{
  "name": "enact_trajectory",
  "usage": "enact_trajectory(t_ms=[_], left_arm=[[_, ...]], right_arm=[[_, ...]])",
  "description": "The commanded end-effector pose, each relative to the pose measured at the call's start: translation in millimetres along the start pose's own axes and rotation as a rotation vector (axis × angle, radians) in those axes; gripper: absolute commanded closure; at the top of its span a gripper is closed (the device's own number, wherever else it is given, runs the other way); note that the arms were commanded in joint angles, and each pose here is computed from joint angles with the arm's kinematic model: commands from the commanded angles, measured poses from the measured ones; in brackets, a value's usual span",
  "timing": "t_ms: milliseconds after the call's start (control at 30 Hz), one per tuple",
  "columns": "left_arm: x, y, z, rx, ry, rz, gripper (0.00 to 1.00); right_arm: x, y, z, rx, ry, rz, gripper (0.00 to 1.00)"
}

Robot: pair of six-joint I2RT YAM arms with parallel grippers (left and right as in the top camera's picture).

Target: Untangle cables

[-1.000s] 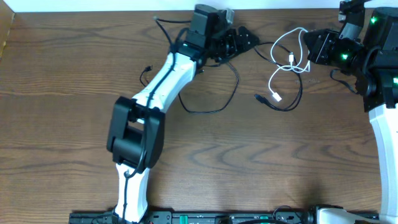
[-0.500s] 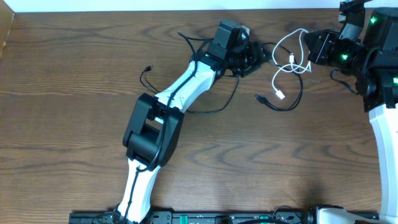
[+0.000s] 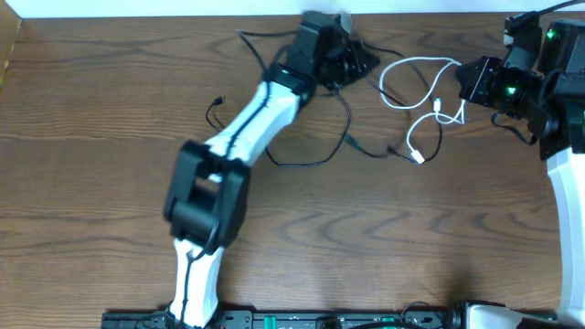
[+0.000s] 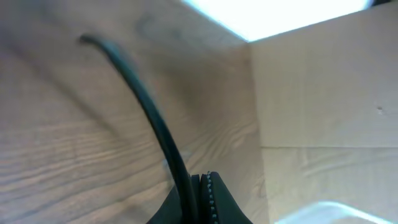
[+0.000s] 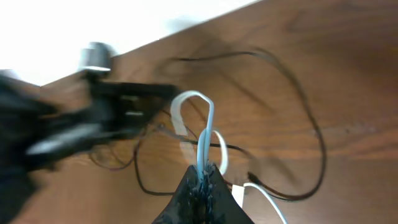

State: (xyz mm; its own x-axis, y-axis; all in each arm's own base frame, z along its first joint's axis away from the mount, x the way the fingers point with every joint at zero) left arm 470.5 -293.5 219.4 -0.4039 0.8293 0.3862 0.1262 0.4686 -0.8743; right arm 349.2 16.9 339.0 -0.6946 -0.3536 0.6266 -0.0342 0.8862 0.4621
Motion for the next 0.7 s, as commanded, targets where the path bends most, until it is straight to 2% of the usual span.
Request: enact_trajectory(t_ms=[0, 300, 667], left_arm=[[73, -90, -11, -0.209, -0.090, 0.136, 0.92], [180, -175, -8, -0.374, -0.245, 0.249, 0.92], [252, -202, -22, -0.454, -0.421, 0.302, 0.93]], right_arm=[[-15, -12, -3, -0.042, 0.028, 0.036, 0.99], [-70, -39, 10, -0.111, 0.169, 0.065, 0.99], [-101, -56, 25, -0.142, 0.266, 0.080, 0.99]])
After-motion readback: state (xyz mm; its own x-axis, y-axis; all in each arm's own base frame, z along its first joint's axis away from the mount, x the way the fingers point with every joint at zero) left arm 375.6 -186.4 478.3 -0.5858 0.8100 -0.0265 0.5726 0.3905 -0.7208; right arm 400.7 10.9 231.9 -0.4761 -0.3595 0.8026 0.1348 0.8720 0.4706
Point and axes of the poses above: each gripper's point midway between its finger pads, its own x axis back along the fingers, its own y axis along the line the jaws close on, z = x × y, the point moved 7 cm from there along x, back along the fingers, and after that the axes turned 3 degrees about x, right-handed, at the moved point
